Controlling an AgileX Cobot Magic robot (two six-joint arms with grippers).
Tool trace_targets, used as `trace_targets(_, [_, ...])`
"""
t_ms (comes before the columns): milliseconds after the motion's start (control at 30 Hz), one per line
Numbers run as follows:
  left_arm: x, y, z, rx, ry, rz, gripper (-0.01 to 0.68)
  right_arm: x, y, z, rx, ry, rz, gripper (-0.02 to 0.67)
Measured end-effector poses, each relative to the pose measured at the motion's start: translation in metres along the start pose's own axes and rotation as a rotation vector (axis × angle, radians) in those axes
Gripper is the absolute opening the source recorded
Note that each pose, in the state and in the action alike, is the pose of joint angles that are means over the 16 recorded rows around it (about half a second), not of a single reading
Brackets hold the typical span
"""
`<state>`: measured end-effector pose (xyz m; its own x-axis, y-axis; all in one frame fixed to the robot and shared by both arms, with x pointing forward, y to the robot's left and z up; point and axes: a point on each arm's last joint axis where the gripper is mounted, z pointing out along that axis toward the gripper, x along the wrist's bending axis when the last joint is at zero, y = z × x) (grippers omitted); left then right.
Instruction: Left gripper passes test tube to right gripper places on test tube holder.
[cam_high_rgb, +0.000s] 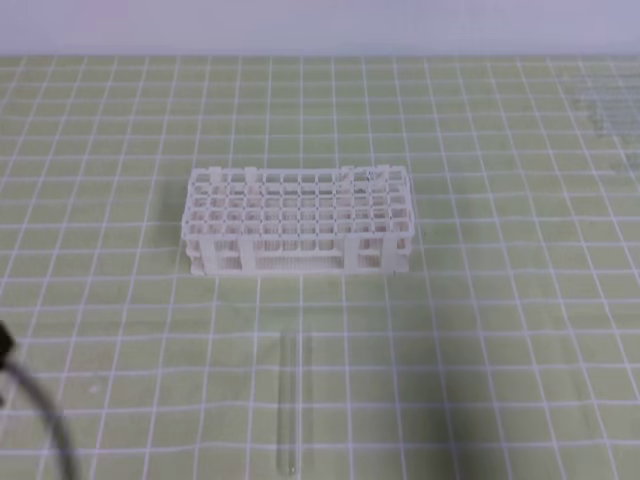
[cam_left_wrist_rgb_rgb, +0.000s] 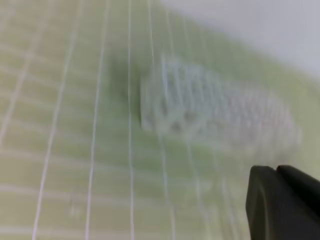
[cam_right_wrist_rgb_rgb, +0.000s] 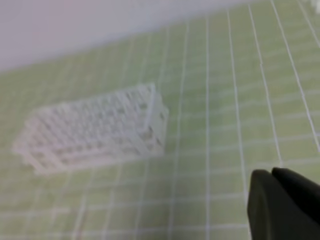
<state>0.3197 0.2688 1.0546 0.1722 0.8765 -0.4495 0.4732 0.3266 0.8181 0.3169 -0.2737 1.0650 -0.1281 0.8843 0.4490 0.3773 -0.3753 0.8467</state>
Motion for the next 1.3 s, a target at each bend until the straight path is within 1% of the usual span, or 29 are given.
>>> trace_targets(167, [-0.01, 0.02, 0.022, 0.236, -0.017, 0.041, -0.002, 0.002, 0.013, 0.019, 0.156, -0.04, -0.035, -0.018])
trace_targets(267, [-0.016, 0.027, 0.037, 0.357, -0.051, 0.06, -0.002, 0.002, 0.014, 0.03, 0.223, -0.049, -0.04, -0.018])
trace_targets(333, [-0.02, 0.03, 0.047, 0.421, -0.076, 0.065, -0.002, 0.001, 0.014, 0.036, 0.258, -0.048, -0.04, -0.018])
trace_targets(500, [-0.034, 0.03, 0.072, 0.509, -0.133, 0.059, -0.002, -0.001, 0.011, 0.049, 0.325, -0.034, -0.042, -0.018])
trace_targets(633, [-0.051, 0.023, 0.093, 0.586, -0.164, 0.06, -0.002, -0.001, 0.01, 0.055, 0.355, -0.017, -0.053, -0.018])
trace_targets(733, [-0.067, 0.015, 0.108, 0.659, -0.172, 0.081, -0.002, -0.001, 0.008, 0.057, 0.371, -0.007, -0.065, -0.018])
trace_targets(933, [-0.1, -0.002, 0.137, 0.819, -0.152, 0.148, -0.002, -0.001, 0.007, 0.059, 0.387, 0.005, -0.09, -0.018])
trace_targets(1067, [-0.12, -0.013, 0.153, 0.908, -0.13, 0.21, -0.002, -0.001, 0.007, 0.059, 0.39, 0.01, -0.101, -0.018])
trace_targets(1133, [-0.128, -0.017, 0.159, 0.945, -0.126, 0.246, 0.001, 0.0, 0.007, 0.059, 0.392, 0.012, -0.105, -0.018])
trace_targets(1300, [-0.141, -0.028, 0.172, 1.027, -0.127, 0.313, 0.05, 0.0, 0.007, 0.059, 0.39, 0.014, -0.108, -0.018])
